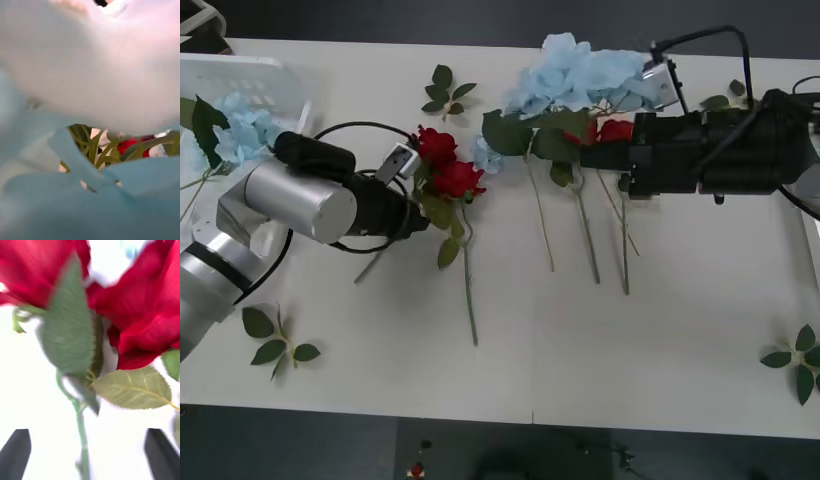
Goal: Put the red flowers into the right box and the blue flowers into the left box
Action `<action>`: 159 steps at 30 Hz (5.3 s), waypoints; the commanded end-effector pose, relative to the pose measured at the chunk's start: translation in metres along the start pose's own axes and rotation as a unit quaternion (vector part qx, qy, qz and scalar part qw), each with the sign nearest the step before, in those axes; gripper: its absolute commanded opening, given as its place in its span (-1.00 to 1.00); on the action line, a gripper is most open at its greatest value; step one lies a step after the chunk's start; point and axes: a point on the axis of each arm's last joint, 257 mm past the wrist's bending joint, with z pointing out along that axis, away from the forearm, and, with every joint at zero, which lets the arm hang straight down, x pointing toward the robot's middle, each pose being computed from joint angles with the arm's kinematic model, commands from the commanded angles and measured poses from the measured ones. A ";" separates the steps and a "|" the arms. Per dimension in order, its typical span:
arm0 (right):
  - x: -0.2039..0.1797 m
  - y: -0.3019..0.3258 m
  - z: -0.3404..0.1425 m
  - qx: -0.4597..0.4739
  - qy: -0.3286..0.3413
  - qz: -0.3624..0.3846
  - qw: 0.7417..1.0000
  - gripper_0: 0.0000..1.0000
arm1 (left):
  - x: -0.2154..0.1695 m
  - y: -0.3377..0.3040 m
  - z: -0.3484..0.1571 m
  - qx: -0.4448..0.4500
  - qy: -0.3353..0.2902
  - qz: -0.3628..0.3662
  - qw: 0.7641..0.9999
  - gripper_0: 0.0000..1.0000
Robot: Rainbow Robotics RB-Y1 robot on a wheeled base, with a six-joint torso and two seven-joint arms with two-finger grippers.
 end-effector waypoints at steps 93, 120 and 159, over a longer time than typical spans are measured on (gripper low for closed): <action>-0.043 0.097 0.075 -0.138 -0.135 0.098 0.976 1.00 | -0.097 -0.195 -0.140 0.457 -0.351 -0.189 0.795 -1.00; 0.040 -0.034 -0.004 0.109 0.069 0.309 0.942 1.00 | -0.066 0.225 -0.251 -0.021 -0.264 -0.147 0.953 -1.00; 0.118 -0.255 -0.034 0.469 0.091 0.408 0.778 1.00 | -0.028 0.173 -0.262 -0.006 -0.168 -0.070 0.983 1.00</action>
